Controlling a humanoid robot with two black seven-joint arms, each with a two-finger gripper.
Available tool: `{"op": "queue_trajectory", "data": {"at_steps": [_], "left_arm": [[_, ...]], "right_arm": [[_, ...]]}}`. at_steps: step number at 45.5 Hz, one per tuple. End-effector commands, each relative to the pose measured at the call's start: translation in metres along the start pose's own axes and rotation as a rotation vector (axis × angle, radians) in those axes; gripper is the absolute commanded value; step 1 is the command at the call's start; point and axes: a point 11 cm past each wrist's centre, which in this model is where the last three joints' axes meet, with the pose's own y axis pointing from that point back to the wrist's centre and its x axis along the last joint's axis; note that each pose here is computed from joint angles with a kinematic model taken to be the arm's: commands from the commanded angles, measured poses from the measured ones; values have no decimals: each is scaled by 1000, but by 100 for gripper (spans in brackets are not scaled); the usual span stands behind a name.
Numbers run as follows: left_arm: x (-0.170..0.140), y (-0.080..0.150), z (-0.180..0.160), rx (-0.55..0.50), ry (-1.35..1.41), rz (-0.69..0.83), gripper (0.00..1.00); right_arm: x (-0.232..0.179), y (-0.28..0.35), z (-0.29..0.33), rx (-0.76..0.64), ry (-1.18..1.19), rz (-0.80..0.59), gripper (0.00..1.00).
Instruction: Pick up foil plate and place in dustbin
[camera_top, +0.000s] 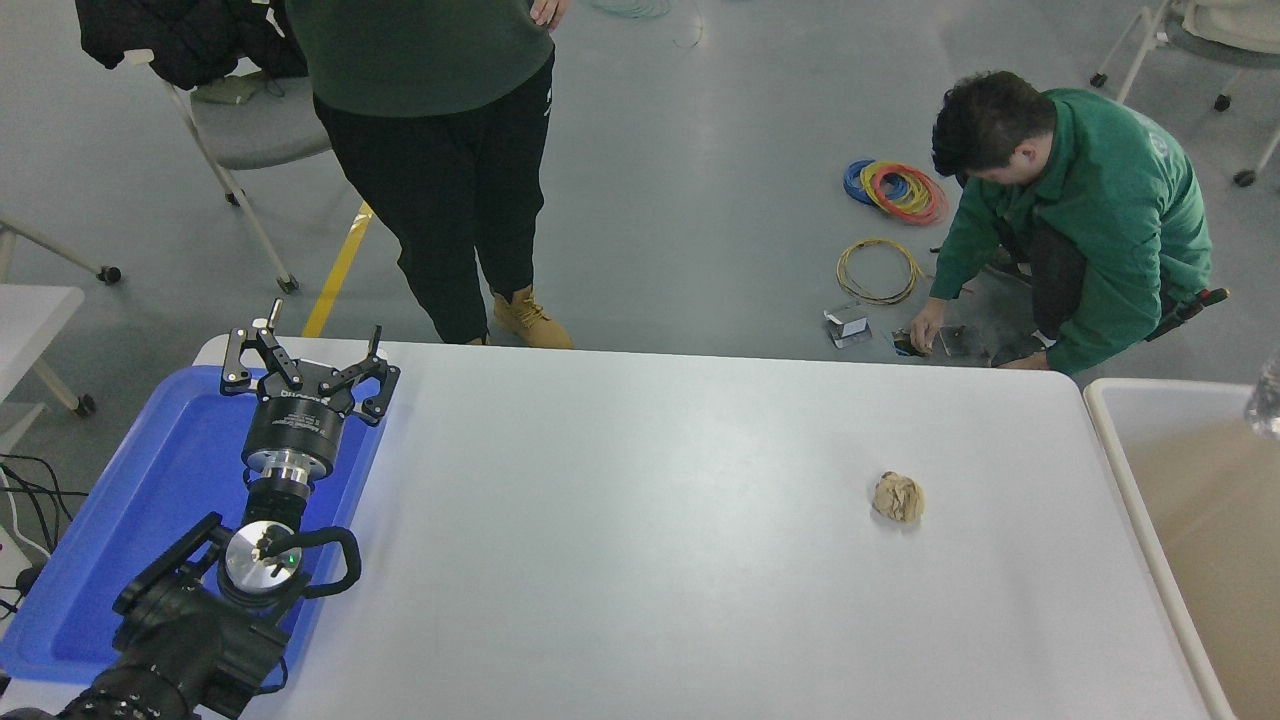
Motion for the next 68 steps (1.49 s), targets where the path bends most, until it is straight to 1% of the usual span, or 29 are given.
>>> {"op": "queue_trajectory", "data": {"at_steps": [1, 7, 15, 32, 46, 64, 65, 68], "left_arm": [[0, 0, 0, 0, 1, -1, 100], [0, 0, 0, 0, 1, 0, 100], [0, 0, 0, 0, -1, 0, 100], [0, 0, 0, 0, -1, 0, 100], [0, 0, 0, 0, -1, 0, 100], [0, 0, 0, 0, -1, 0, 100], [0, 0, 0, 0, 1, 0, 100], [0, 0, 0, -1, -1, 0, 100]], "right_arm": [[-68, -5, 16, -41, -125, 44, 0], [-91, -4, 21, -58, -164, 54, 0], [-108, -3, 20, -66, -182, 62, 0], [-151, 2, 15, -73, -203, 23, 0], [-167, 4, 13, -75, -206, 6, 0], [-171, 5, 10, -70, -210, 2, 0], [-171, 5, 10, -69, -210, 3, 4], [-171, 5, 9, -67, -210, 5, 27]]}}
